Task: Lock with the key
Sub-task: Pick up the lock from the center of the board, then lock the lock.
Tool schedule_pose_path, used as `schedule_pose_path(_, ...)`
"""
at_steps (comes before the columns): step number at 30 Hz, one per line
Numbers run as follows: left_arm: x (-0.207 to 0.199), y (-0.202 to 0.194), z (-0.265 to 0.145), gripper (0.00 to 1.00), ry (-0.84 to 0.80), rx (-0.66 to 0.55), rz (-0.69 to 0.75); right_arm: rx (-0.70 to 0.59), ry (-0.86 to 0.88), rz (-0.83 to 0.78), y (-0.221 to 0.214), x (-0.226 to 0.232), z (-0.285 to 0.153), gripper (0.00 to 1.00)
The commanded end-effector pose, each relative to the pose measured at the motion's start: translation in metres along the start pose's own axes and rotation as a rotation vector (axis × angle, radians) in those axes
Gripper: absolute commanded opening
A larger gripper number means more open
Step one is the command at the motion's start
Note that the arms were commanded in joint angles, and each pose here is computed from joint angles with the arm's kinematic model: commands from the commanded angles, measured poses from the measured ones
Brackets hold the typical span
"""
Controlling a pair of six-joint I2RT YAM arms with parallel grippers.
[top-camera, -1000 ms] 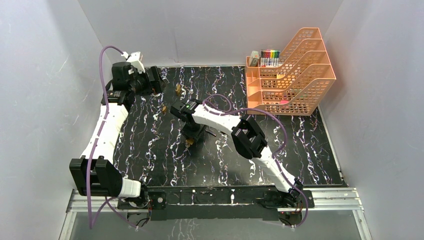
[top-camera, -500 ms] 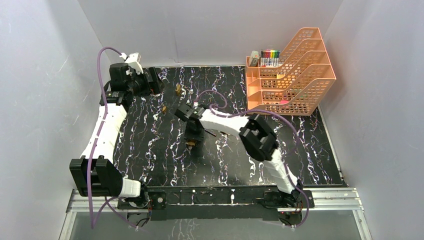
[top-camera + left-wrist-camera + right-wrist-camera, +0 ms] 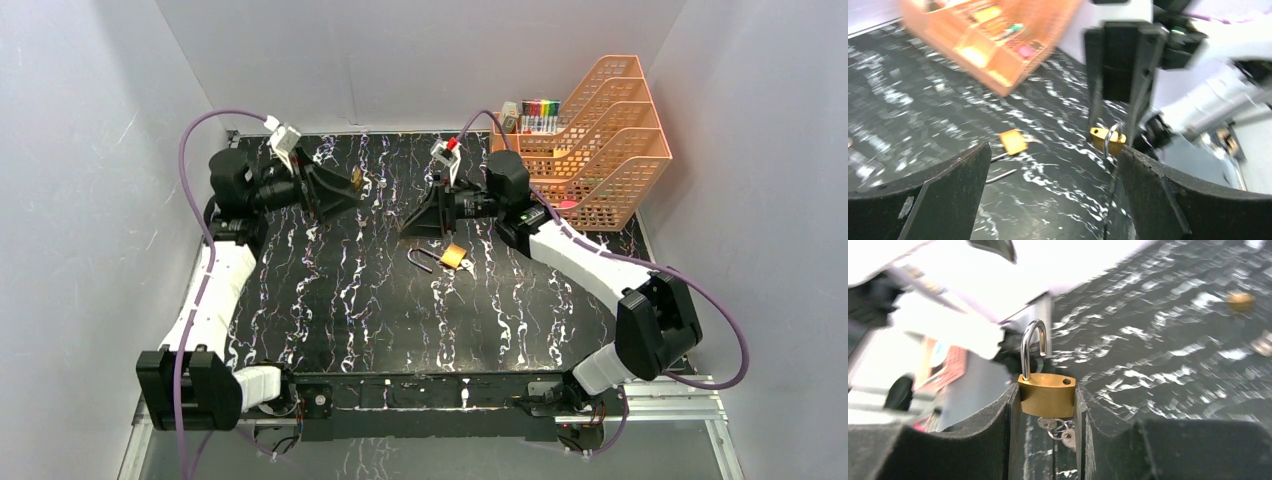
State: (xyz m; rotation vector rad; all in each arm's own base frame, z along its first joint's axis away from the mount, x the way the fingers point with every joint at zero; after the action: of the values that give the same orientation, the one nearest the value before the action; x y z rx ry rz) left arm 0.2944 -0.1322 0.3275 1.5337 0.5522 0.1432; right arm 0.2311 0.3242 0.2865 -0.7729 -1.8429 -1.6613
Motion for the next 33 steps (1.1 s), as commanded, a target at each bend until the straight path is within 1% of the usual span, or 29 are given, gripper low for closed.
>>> schedule_pose_path(1, -0.089, 0.017, -0.022, 0.98, -0.444, -0.024, 0.254, 0.211, 0.475, -0.172, -0.023, 0.063, -0.022, 0.00)
schedule_pose_path(3, -0.094, 0.018, -0.020, 0.96, -0.476, -0.010, 0.242, 0.236, 0.512, -0.152, -0.025, 0.067, -0.025, 0.00)
schedule_pose_path(6, -0.094, 0.020, -0.012, 0.83, -0.510, 0.014, 0.190, 0.260, 0.545, -0.117, -0.026, 0.070, -0.027, 0.00)
schedule_pose_path(9, -0.098, 0.017, 0.001, 0.74, -0.574, 0.046, 0.141, 0.278, 0.557, -0.078, -0.022, 0.068, -0.024, 0.00)
schedule_pose_path(11, -0.098, 0.015, 0.008, 0.71, -0.594, 0.061, 0.117, 0.280, 0.557, -0.078, -0.019, 0.068, -0.022, 0.00)
schedule_pose_path(16, -0.092, 0.011, 0.017, 0.64, -0.574, 0.083, 0.078, 0.280, 0.553, -0.088, -0.007, 0.073, -0.020, 0.00)
schedule_pose_path(24, -0.095, 0.006, 0.023, 0.51, -0.581, 0.103, 0.051, 0.268, 0.543, -0.102, 0.009, 0.076, -0.015, 0.00)
schedule_pose_path(25, -0.097, 0.005, 0.023, 0.47, -0.585, 0.103, 0.054, 0.267, 0.542, -0.103, 0.010, 0.076, -0.014, 0.00)
schedule_pose_path(27, -0.099, 0.005, 0.024, 0.37, -0.592, 0.105, 0.056, 0.267, 0.540, -0.098, 0.012, 0.074, -0.012, 0.00)
schedule_pose_path(28, -0.101, 0.004, 0.025, 0.36, -0.600, 0.107, 0.054, 0.266, 0.540, -0.096, 0.014, 0.073, -0.011, 0.00)
schedule_pose_path(31, -0.105, 0.004, 0.026, 0.39, -0.623, 0.111, 0.051, 0.264, 0.540, -0.097, 0.018, 0.073, -0.009, 0.00)
schedule_pose_path(32, -0.106, 0.004, 0.025, 0.43, -0.627, 0.112, 0.051, 0.262, 0.540, -0.098, 0.019, 0.073, -0.009, 0.00)
schedule_pose_path(33, -0.107, 0.004, 0.025, 0.50, -0.630, 0.111, 0.054, 0.261, 0.541, -0.098, 0.020, 0.073, -0.008, 0.00)
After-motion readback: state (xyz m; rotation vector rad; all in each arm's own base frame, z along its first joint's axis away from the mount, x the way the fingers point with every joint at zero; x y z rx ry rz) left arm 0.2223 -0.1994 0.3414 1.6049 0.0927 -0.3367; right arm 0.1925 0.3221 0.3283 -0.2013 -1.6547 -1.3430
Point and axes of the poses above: each gripper's point midway between its finger pads, its own z axis out along the fingers, its own x axis along the line the jaws close on, y = z × x, the point moved 4 cm from there along -z, back along the fingers, and after that the axes turned 11 degrees about z, right-handed, at the moved point
